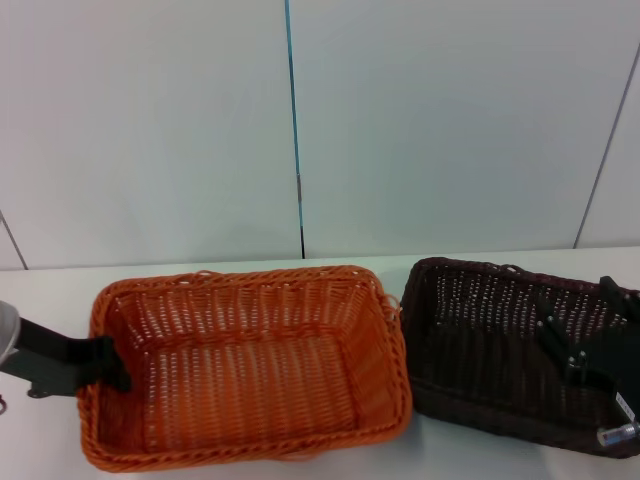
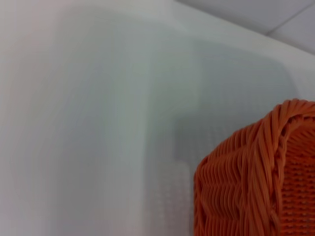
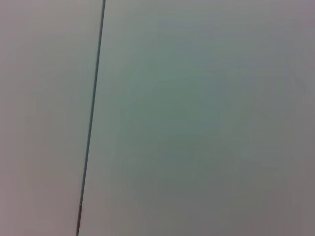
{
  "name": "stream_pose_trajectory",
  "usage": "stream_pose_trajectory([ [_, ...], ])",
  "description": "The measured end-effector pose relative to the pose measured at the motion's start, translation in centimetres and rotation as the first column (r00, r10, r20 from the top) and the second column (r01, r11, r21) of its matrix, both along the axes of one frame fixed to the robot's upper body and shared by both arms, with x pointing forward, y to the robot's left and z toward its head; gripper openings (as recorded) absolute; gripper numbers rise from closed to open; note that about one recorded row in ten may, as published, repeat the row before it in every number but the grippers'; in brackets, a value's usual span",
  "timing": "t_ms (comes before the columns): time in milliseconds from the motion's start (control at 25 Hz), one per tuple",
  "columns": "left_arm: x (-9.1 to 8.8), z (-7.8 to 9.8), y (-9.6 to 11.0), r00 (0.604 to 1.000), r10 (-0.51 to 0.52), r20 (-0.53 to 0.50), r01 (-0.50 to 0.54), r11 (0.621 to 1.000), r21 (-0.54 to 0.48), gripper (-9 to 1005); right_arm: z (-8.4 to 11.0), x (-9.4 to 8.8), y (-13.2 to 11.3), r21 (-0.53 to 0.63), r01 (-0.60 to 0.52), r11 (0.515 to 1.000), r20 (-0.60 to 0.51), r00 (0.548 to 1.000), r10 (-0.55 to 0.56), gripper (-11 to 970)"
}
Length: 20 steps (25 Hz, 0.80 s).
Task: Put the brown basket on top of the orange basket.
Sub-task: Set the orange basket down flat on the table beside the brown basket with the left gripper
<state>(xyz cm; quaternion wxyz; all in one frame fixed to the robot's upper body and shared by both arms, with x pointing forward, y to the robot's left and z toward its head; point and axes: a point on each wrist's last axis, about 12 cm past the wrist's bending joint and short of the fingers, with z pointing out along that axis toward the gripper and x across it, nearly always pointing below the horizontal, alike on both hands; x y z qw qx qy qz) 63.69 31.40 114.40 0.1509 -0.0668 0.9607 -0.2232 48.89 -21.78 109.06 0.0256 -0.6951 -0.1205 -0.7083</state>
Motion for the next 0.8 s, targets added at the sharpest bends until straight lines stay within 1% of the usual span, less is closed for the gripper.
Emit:
stream_pose_trajectory([
  [240,0.4,-0.5,-1.6,1.000,-0.016,-0.004,0.016,1.000,-0.018,134,0.0,0.0,0.0,-0.002,0.000,1.000,-0.001,1.000,0.000,681],
  [440,0.8,-0.5,-2.3,1.000,-0.012,0.015,0.012,1.000,-0.017,133,-0.2,-0.2,-0.2,-0.002,0.006,1.000,-0.006,1.000,-0.006,681],
  [640,1.0,-0.4,-2.0,1.000,-0.003,0.022,0.003,1.000,-0.009,133,-0.3,-0.4,-0.4,-0.001,0.014,1.000,-0.012,1.000,-0.014,681],
  [800,1.3,-0.4,-0.9,0.999,0.029,0.036,-0.029,1.000,0.008,133,-0.3,-0.5,-0.5,-0.001,0.017,1.000,-0.009,1.000,-0.017,681],
])
